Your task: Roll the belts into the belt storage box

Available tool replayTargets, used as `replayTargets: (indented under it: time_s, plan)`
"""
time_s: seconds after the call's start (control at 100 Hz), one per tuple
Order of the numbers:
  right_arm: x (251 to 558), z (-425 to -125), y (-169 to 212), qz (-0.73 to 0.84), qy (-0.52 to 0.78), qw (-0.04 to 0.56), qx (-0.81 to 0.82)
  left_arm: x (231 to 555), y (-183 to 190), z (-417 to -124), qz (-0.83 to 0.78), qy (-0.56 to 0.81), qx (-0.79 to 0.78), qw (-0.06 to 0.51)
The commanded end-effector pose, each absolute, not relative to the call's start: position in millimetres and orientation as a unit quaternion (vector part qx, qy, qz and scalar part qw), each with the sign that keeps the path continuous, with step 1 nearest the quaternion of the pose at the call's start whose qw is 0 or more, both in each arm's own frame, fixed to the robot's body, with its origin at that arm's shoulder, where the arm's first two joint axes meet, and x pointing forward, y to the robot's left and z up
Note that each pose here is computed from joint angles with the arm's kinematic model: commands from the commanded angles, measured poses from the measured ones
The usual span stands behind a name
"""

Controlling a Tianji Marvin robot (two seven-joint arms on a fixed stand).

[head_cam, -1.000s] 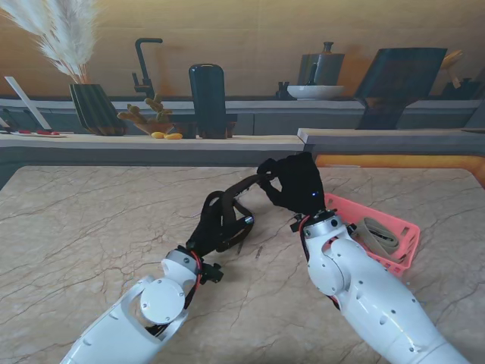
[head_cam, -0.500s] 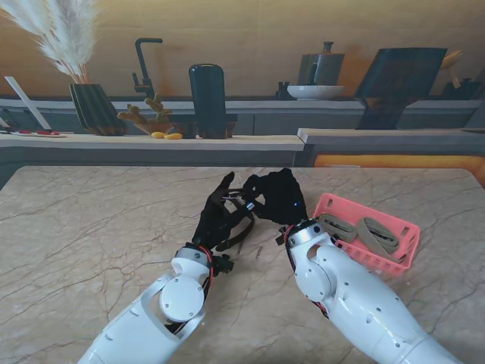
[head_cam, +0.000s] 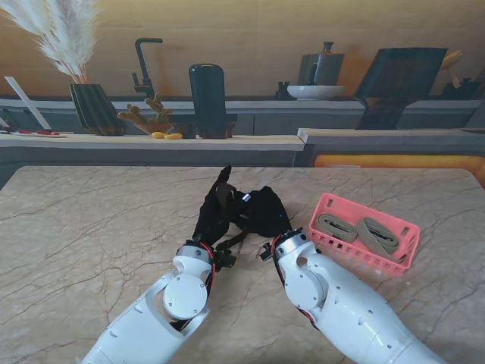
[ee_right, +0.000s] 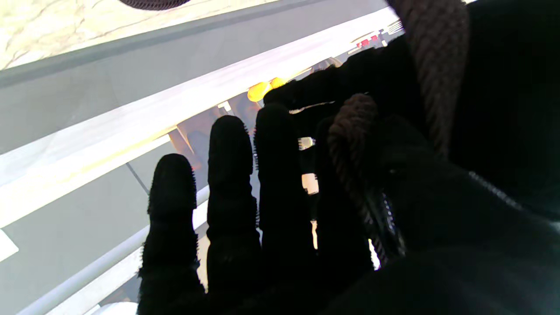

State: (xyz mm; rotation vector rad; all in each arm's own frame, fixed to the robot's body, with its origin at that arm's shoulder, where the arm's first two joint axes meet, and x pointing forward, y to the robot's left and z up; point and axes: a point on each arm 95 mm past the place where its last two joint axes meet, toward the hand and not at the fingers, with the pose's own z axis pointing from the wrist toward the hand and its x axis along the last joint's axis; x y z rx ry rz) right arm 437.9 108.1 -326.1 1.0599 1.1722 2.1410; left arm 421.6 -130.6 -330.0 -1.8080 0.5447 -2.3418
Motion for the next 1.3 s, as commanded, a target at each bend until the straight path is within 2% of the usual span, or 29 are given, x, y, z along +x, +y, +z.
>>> replayTargets:
  time_s: [0.0, 0.35, 0.85, 1.05, 1.29]
  plan:
    - [430, -328, 123, 0.788, 0.429, 0.220, 0.383, 421, -135, -329, -0.774, 0.178, -0.604, 0.063]
    - [424, -327, 122, 0.780, 0.396, 0.204, 0.440, 418, -138, -331, -0.759, 0.139, -0.635, 0.028]
    - [426, -333, 87, 0.682, 0.444, 0.268, 0.516, 413, -131, -325, -0.765, 0.118, -0.634, 0.010]
    - [416, -317, 64, 0.695, 0.438, 0.259, 0.508, 416, -125, -328, -0.757, 0.149, -0.637, 0.013]
    - [394, -291, 39, 0.721, 0.426, 0.231, 0.496, 426, -122, -332, -0.766, 0.207, -0.606, 0.063]
